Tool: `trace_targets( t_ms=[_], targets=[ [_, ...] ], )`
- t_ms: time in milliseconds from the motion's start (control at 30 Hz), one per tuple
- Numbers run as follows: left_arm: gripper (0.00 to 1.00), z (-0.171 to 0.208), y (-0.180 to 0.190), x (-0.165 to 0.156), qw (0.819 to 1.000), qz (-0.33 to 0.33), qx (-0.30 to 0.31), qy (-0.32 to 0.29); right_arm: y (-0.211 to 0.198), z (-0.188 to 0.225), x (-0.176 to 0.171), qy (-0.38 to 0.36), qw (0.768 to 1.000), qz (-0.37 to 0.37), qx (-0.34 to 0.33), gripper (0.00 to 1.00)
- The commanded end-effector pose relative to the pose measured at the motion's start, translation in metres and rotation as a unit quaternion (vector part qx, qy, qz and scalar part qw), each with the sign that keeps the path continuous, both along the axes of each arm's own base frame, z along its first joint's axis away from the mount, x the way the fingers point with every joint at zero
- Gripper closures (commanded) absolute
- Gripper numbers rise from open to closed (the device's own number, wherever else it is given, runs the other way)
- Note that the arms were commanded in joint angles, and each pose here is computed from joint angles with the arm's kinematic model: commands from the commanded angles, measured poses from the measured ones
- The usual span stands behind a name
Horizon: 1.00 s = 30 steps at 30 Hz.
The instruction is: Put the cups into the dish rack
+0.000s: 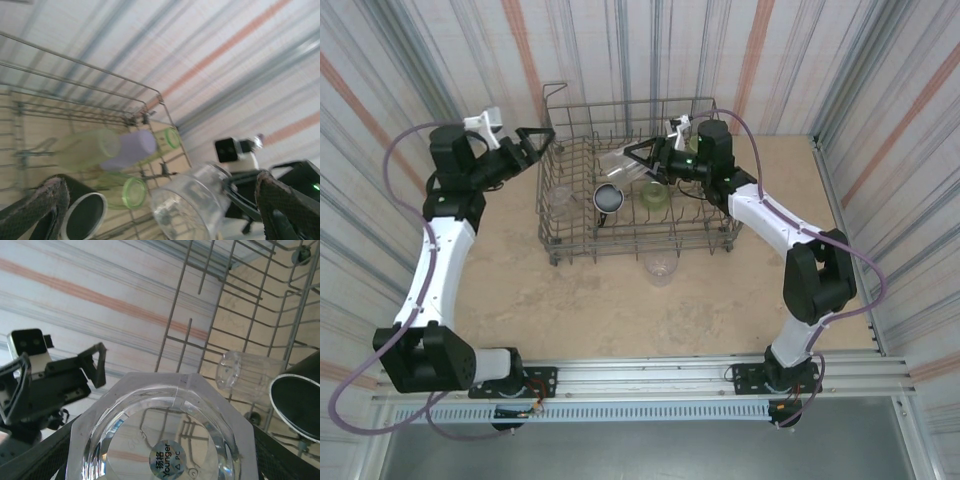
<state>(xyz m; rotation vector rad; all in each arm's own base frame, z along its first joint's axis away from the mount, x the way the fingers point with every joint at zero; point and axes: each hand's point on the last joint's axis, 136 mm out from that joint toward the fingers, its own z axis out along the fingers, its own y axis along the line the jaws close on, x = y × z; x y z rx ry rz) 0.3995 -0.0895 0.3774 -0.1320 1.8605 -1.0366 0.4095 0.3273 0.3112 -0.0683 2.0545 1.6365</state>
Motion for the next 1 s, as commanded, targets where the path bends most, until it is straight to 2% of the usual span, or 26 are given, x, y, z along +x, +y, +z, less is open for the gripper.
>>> trace_targets(
  t_ms=[0,267,467,533,667,800,967],
  targets=[
    [0.01,-0.002,0.029,-0.005,0.999,0.043,0.03,0.006,0.0,0.009,-0.01,-0.055,0.997,0.006,-0.049,0.53],
    [0.01,-0.06,0.081,0.011,0.987,0.122,0.077,0.069,0.014,-0.009,-0.02,-0.086,0.988,0.02,-0.127,0.56],
    [0.01,-0.111,0.09,0.025,0.979,0.112,0.115,0.122,0.032,-0.021,-0.027,-0.12,0.975,0.039,-0.184,0.56],
    [0.01,-0.123,0.095,0.027,0.978,0.113,0.096,0.148,0.039,-0.027,-0.03,-0.133,0.969,0.048,-0.203,0.56],
    [0.01,-0.128,0.104,0.029,0.979,0.111,0.053,0.161,0.059,-0.037,-0.041,-0.171,0.951,0.08,-0.246,0.56],
    [0.01,-0.118,0.108,0.029,0.979,0.111,0.066,0.159,0.073,-0.044,-0.047,-0.202,0.936,0.096,-0.27,0.56],
    [0.01,-0.11,0.107,0.03,0.98,0.094,0.09,0.152,0.086,-0.055,-0.046,-0.22,0.931,0.107,-0.271,0.56]
  ],
)
